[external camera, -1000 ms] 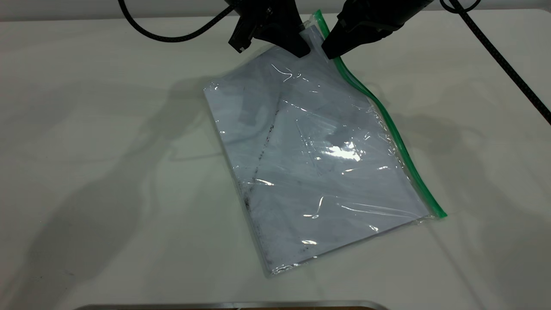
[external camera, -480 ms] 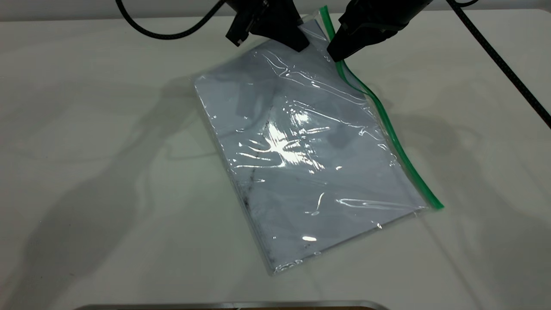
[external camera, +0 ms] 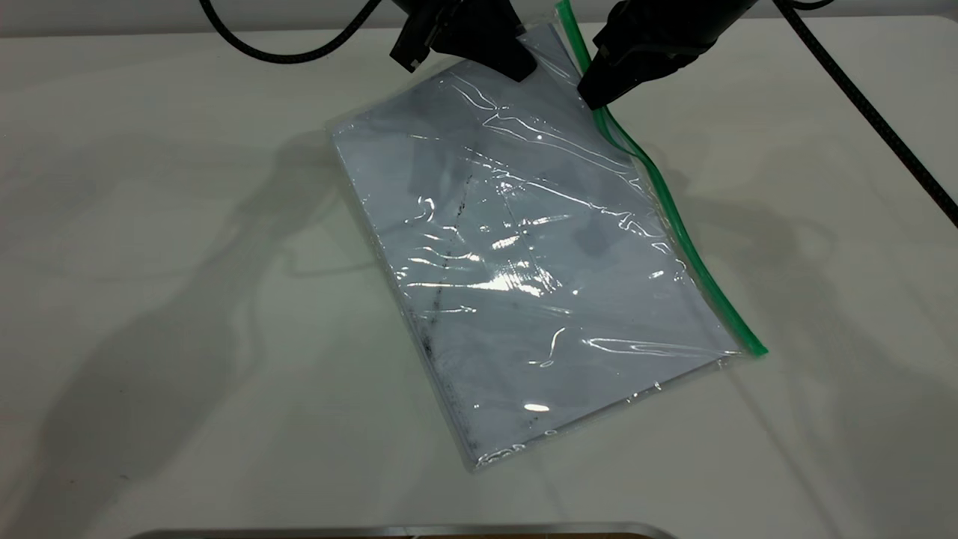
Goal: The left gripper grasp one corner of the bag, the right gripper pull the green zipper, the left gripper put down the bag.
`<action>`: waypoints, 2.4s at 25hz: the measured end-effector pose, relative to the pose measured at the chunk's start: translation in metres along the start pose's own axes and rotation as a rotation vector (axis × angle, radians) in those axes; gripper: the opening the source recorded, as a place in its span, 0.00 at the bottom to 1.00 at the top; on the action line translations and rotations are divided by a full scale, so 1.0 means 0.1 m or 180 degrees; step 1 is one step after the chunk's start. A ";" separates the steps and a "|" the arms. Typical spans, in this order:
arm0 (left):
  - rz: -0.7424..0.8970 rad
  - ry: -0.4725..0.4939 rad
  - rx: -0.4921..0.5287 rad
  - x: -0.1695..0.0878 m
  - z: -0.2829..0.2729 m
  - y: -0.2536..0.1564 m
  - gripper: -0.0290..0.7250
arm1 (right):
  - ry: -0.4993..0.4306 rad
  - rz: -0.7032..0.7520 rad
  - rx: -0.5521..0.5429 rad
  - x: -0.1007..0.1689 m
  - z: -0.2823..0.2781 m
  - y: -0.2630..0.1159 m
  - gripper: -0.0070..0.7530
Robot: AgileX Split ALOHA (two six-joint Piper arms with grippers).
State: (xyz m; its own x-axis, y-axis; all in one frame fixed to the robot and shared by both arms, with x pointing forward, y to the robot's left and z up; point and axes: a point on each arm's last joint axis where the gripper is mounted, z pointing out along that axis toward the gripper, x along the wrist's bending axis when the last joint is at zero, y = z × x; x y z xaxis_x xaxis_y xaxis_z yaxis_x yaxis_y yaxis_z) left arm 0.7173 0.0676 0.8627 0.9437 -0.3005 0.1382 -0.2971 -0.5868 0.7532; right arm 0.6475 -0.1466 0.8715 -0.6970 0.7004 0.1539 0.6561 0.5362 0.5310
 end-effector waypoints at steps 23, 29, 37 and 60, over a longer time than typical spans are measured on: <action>-0.0287 0.0128 0.0372 0.09 -0.41 -0.16 0.11 | 0.0098 0.0229 0.0718 -0.25 -0.14 -0.34 0.06; -0.0395 0.0058 0.0765 0.06 -0.44 -0.28 0.11 | 0.0298 0.0232 0.1204 -0.24 -0.21 -0.49 0.06; -0.0401 0.0026 0.0914 0.05 -0.45 -0.32 0.11 | 0.0204 0.0351 0.1839 -0.25 -0.29 -0.66 0.06; -0.1492 0.0697 0.1601 0.21 -0.71 -0.26 0.84 | -0.0548 0.0219 0.0961 -0.44 -0.36 -0.38 0.78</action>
State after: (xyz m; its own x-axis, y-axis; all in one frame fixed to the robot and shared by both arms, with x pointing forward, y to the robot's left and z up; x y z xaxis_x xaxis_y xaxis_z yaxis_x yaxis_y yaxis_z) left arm 0.7553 0.1298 0.8915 0.9802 0.1943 0.0385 0.1649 -0.9081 0.3850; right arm 0.6428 -0.2146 0.8745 -0.6061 0.7950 0.0244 0.7737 0.5821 0.2501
